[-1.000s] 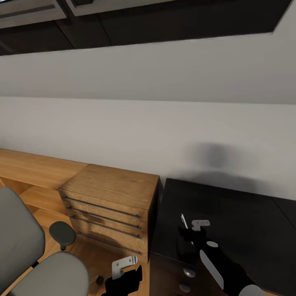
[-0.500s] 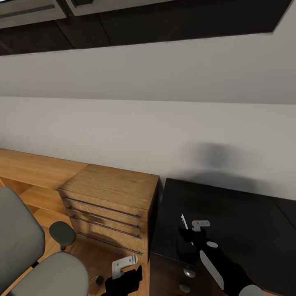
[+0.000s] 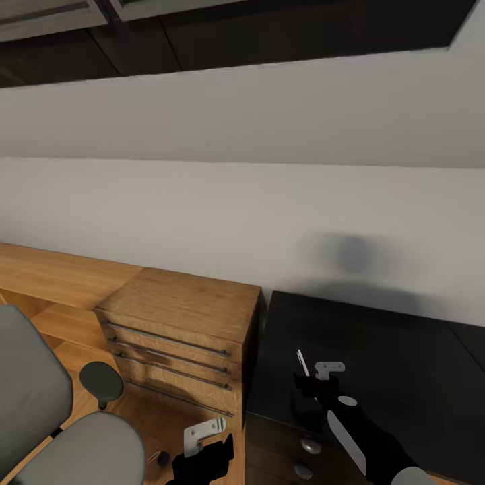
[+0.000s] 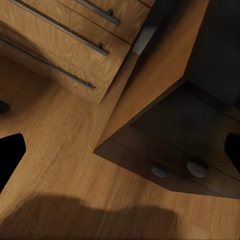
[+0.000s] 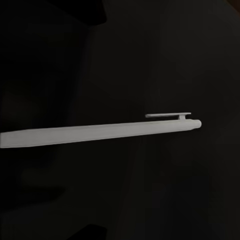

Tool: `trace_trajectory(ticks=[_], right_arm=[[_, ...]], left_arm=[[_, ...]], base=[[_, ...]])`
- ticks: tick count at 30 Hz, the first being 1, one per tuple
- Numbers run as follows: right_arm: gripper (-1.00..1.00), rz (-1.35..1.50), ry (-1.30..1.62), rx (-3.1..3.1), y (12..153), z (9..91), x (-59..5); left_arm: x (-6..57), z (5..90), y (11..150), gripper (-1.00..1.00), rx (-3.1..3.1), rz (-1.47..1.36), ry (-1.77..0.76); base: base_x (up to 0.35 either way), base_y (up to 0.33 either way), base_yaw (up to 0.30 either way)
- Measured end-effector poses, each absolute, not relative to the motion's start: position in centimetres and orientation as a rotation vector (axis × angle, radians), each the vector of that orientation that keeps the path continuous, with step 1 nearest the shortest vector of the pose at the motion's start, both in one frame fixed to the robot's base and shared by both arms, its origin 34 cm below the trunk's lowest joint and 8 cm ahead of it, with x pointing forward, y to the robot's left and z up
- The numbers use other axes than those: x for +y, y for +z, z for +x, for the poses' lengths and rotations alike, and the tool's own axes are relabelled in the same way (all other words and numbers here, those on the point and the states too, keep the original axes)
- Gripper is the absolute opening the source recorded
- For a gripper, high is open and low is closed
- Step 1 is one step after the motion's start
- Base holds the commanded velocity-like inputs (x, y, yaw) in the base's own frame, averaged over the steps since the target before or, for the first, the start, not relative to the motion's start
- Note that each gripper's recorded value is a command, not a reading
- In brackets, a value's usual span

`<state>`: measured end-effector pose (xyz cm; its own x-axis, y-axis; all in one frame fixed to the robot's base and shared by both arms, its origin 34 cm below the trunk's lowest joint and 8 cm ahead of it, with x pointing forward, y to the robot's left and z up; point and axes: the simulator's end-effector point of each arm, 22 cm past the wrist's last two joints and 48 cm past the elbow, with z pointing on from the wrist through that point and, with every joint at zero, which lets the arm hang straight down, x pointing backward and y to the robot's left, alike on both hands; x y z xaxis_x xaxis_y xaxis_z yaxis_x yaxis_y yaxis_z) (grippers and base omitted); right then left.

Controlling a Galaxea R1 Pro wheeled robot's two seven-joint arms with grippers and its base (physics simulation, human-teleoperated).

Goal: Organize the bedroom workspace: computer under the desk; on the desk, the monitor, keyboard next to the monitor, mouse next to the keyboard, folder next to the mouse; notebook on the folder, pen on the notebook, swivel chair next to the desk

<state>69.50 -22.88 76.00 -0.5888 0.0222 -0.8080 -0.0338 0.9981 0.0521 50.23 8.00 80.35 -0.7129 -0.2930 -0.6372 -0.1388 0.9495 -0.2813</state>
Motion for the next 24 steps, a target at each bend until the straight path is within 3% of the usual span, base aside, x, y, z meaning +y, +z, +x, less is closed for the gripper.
trace_trajectory(ticks=[24], right_arm=[[1.0,-0.008,0.075,2.199,75.29,69.55,-22.9]], left_arm=[[8.17,50.35,79.64,1.0,2.368,-0.307,-0.271]], base=[[0.0,0.0,0.0]])
